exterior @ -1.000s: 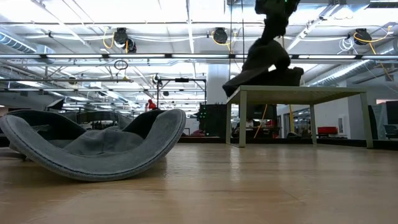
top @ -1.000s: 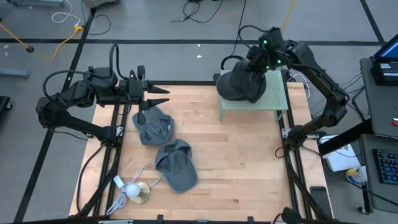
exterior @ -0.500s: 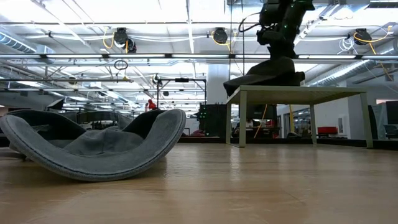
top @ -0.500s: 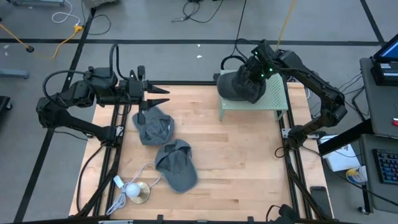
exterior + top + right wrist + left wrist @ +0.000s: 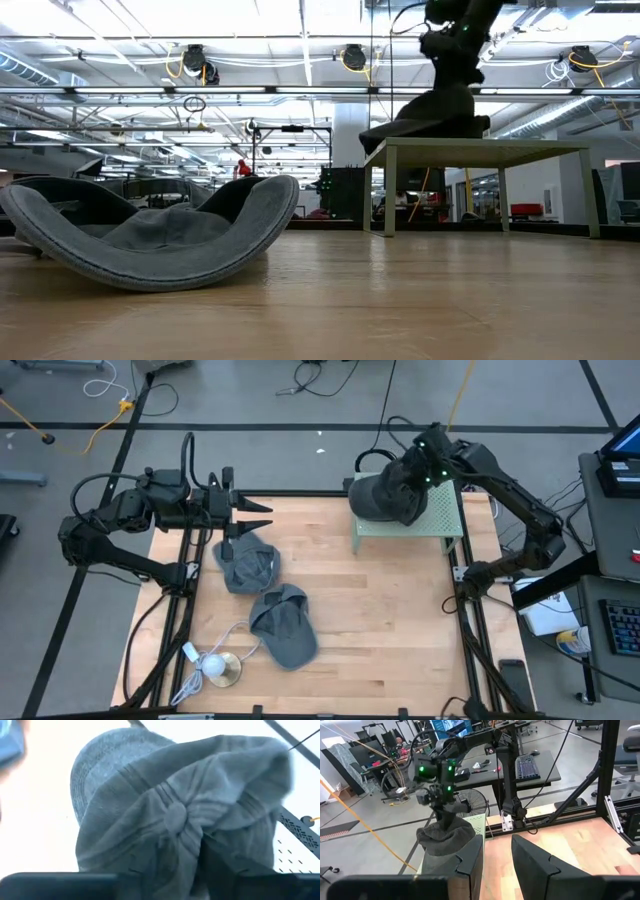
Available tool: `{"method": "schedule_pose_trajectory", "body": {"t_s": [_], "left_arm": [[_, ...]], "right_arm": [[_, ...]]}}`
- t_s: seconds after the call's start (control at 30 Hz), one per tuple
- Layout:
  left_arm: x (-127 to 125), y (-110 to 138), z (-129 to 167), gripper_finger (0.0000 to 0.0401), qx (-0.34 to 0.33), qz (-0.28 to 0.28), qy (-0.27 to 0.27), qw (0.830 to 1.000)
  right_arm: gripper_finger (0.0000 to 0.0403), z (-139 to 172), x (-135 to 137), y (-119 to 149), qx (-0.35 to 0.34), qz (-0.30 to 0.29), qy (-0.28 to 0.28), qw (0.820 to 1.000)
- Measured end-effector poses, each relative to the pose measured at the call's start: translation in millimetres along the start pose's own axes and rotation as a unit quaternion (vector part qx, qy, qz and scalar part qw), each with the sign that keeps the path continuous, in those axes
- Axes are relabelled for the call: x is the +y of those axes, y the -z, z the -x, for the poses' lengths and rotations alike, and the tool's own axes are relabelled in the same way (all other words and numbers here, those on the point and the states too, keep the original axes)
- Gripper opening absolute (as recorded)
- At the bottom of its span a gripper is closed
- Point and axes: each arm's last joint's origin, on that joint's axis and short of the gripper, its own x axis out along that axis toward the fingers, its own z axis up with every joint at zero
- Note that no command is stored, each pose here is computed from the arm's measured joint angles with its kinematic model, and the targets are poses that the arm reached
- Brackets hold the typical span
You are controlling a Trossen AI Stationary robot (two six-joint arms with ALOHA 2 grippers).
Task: Pick & Place hat
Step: Stack the black cap on the black cap on the shelf, then put the bottom gray cap on the shelf
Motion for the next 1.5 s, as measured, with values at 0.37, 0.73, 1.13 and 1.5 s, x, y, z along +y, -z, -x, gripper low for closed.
{"method": "schedule_pose_trajectory", "body": {"t_s": [0.37, 0.73, 1.13, 1.5], "left_arm": [[0.0, 0.0, 0.0, 0.0108, 0.000, 0.000, 0.000, 1.000], [0.0, -0.1, 0.0, 0.0108, 0.000, 0.008, 0.000, 1.000], [0.0, -0.1, 0.0, 0.0108, -0.001, 0.016, 0.000, 1.000], [0.0, -0.1, 0.0, 0.0108, -0.001, 0.016, 0.000, 1.000]], "right_arm": [[0.0231, 39.0, -3.8, 5.7, -0.086, -0.048, 0.092, 0.991], [0.0202, 34.4, -3.0, -6.5, -0.135, -0.067, 0.065, 0.986], [0.0153, 9.2, -21.9, 19.6, -0.040, -0.125, 0.145, 0.981], [0.0134, 42.8, -21.2, 22.5, -0.126, -0.114, 0.201, 0.965]]}}
